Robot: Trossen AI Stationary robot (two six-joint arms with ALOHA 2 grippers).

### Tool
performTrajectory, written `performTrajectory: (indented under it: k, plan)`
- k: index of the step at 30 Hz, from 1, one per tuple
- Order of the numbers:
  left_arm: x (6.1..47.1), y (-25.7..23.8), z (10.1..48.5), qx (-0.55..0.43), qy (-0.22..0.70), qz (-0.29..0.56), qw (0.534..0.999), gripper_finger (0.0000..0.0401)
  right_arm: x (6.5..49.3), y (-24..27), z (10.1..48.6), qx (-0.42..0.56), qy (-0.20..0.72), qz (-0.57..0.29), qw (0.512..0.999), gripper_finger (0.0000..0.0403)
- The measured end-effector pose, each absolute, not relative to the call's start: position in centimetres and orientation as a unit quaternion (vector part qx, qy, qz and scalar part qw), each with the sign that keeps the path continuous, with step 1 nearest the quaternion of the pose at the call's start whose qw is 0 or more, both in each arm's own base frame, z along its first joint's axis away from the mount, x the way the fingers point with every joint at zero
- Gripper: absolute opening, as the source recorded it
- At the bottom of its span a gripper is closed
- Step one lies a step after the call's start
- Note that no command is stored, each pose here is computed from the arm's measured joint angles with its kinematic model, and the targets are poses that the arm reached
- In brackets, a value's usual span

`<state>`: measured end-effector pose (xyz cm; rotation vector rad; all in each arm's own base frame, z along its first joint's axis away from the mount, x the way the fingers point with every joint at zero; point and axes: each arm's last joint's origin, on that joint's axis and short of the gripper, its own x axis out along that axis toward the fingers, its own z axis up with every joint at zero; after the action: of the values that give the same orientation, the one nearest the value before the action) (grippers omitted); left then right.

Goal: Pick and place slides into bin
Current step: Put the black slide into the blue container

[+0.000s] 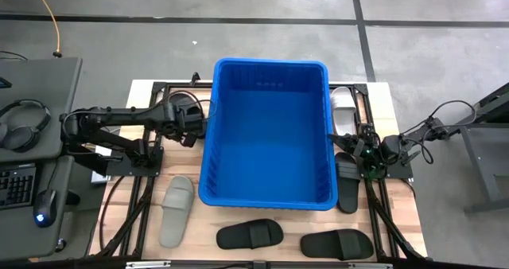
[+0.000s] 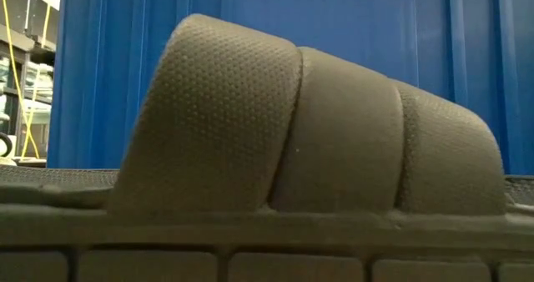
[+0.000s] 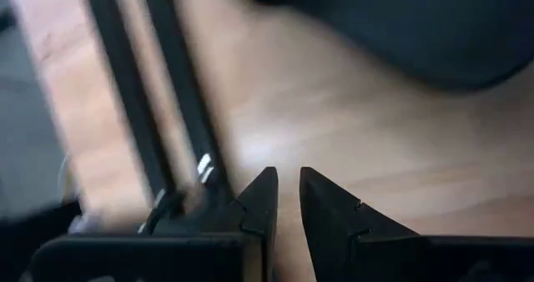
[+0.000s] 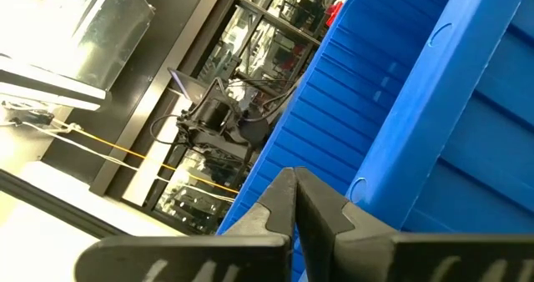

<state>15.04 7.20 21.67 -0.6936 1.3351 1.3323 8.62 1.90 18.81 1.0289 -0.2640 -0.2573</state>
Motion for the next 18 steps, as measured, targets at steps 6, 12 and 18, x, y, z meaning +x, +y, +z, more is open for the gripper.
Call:
performTrajectory:
  k: [6, 12, 18]
  plan:
    - [15.3, 7.7, 21.8, -0.228, 0.54, 0.584, 0.561, 0.0047, 8.6, 1.9, 18.8, 0.489, -0.125, -0.122, 0.854, 0.0]
    - [13.6, 7.3, 22.3, -0.14, 0.596, 0.602, 0.512, 0.0047, 8.6, 1.9, 18.8, 0.489, -0.125, -0.122, 0.854, 0.0]
    - [14.0, 7.5, 22.2, -0.109, 0.619, 0.562, 0.537, 0.0047, 8.6, 1.9, 18.8, 0.489, -0.125, -0.122, 0.854, 0.0]
